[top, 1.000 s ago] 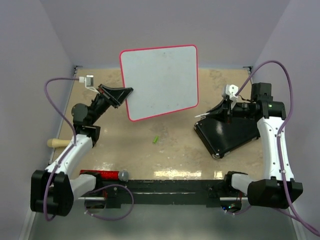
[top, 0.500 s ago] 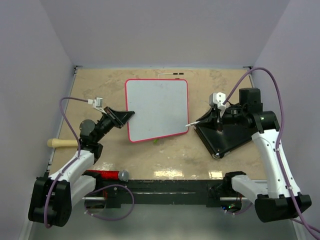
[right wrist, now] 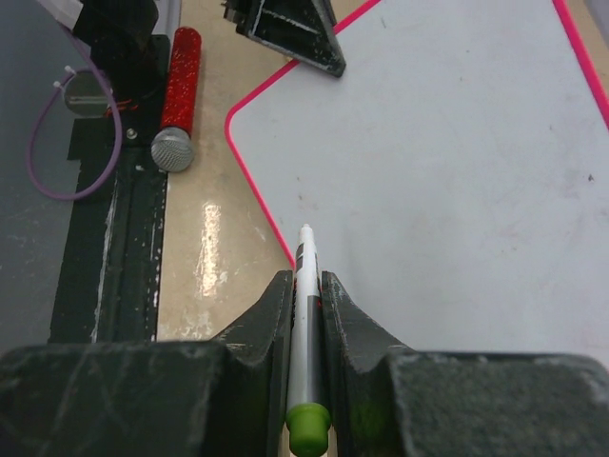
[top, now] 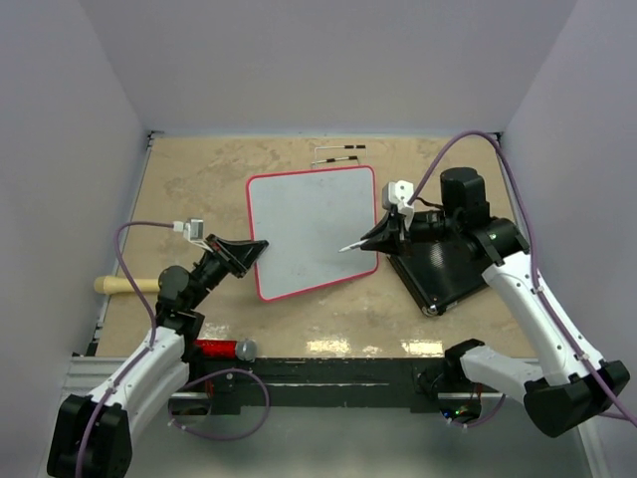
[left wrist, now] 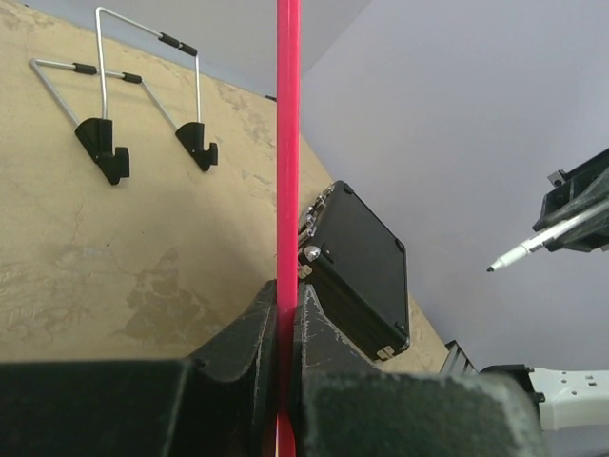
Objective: Write a sentence on the whiteboard
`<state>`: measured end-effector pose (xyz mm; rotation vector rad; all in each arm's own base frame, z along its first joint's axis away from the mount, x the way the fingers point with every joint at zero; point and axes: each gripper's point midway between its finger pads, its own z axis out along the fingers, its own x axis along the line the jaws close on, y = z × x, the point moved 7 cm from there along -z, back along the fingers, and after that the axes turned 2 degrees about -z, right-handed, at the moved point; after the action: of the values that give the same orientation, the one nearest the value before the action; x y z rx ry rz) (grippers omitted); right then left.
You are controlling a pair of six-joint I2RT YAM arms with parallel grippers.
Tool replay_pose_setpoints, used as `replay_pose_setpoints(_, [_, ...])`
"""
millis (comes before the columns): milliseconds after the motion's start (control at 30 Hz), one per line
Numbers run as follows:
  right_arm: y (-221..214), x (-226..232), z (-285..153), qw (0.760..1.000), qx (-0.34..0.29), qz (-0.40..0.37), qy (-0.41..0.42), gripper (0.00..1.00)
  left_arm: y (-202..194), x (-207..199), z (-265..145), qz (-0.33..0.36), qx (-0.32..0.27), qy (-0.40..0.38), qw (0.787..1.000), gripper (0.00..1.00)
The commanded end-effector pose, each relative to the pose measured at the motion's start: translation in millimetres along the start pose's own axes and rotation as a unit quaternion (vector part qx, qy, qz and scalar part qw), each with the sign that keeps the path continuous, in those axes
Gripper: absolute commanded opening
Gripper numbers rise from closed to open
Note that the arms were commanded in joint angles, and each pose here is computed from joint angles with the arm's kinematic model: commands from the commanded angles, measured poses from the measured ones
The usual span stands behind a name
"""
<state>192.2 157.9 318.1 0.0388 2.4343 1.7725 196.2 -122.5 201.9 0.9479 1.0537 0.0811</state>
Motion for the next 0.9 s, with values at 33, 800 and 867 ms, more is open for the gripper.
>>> replay_pose_setpoints(33, [18, -21, 15, 0.998, -0.034, -0.008, -0.052, 0.00, 3, -10, -2, 0.049, -0.022, -0.017, 0.998, 0.00])
replay_pose_setpoints(800, [9, -34, 63, 0.994, -0.086, 0.033, -0.061, 0.00, -34, 15, -12, 0.035, 0.055, 0.067, 0.996, 0.00])
replay_pose_setpoints(867, [6, -31, 63, 0.994, -0.086, 0.035, -0.055, 0.00, -37, 15, -13, 0.044, 0.067, 0.067, 0.995, 0.00])
